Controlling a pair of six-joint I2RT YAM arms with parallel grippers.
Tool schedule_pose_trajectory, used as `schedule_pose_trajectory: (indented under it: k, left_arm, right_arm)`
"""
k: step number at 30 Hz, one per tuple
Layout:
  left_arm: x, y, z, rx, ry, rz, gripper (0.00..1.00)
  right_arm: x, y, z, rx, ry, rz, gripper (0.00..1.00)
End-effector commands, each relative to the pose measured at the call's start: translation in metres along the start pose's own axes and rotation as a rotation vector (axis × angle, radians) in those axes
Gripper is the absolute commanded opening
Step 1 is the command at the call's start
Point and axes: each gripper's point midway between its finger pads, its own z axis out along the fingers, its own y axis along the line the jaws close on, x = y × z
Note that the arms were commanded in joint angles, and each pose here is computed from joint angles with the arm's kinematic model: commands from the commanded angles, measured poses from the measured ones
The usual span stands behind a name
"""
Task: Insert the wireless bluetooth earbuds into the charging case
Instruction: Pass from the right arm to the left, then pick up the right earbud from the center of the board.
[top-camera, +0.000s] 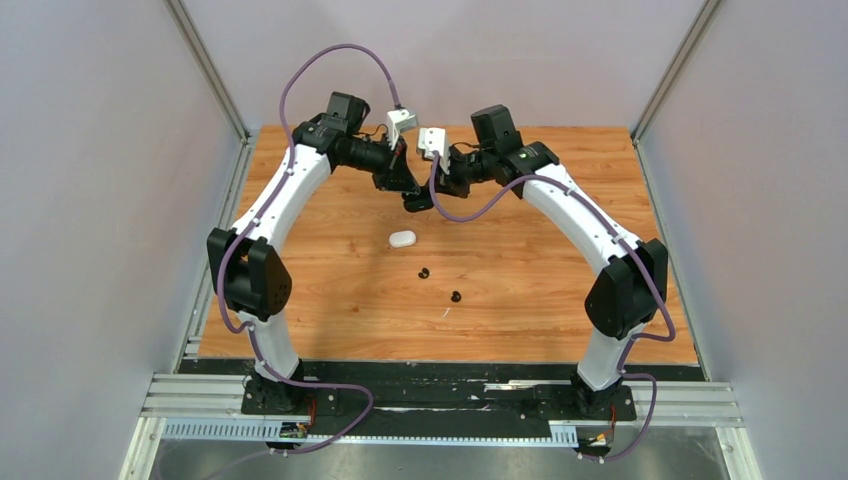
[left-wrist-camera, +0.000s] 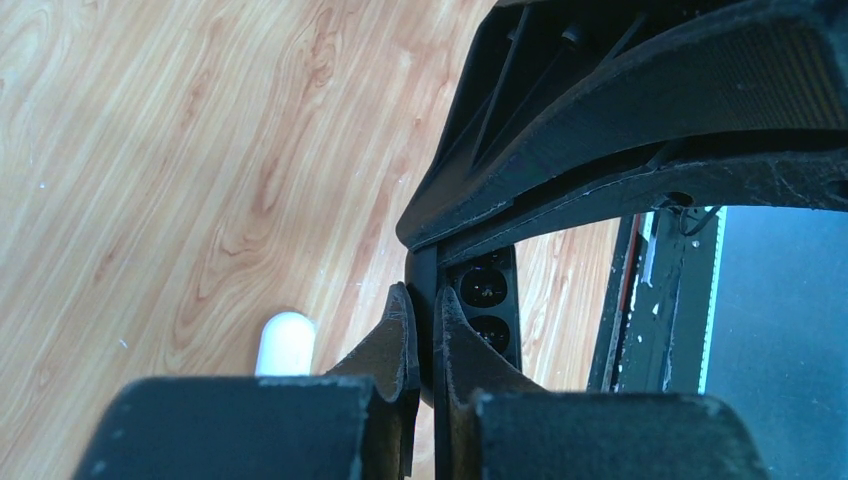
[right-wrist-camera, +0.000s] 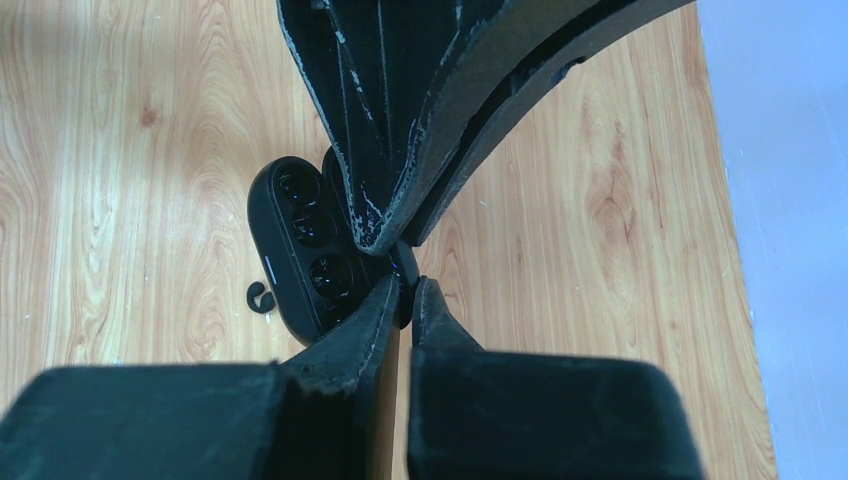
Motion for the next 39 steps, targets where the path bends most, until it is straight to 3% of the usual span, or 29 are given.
schedule_pose_trajectory:
  k: [1, 4, 8, 15, 20, 25, 33, 39]
  left_arm:
    - [-0.024, -0.027, -0.015, 0.068, -0.066, 0.093, 0.00]
    - [-0.026, -0.026, -0.016, 0.058, -0.074, 0.111, 0.00]
    - [-0.030, -0.024, -0.020, 0.025, -0.086, 0.163, 0.00]
    - [-0.042, -0.016, -0.036, -0.110, -0.102, 0.377, 0.00]
    - [-0.051, -0.010, -0.047, -0.207, -0.109, 0.590, 0.00]
    - [-0.047, -0.009, -0.053, -0.277, -0.087, 0.745, 0.00]
    - [-0.044, -0.006, -0.045, -0.298, -0.081, 0.743, 0.00]
    - [-0.042, -0.004, -0.048, -0.336, -0.077, 0.737, 0.00]
  right_arm:
    - [-0.012, -0.004, 0.002, 0.012, -0.038, -0.030, 0.05]
    - [-0.013, -0.007, 0.002, 0.024, -0.041, -0.021, 0.13]
    - [-0.018, -0.015, -0.002, 0.065, -0.040, -0.024, 0.35]
    - [-0.040, -0.066, -0.034, 0.313, -0.077, 0.047, 0.54]
    - [-0.037, -0.088, -0.061, 0.390, -0.147, 0.232, 0.59]
    - [-0.030, -0.072, -0.077, 0.270, -0.228, 0.405, 0.64]
    - [-0.011, -0.018, -0.074, 0.055, -0.257, 0.521, 0.67]
    - [0.063, 0.038, -0.056, -0.001, -0.114, 0.457, 0.60]
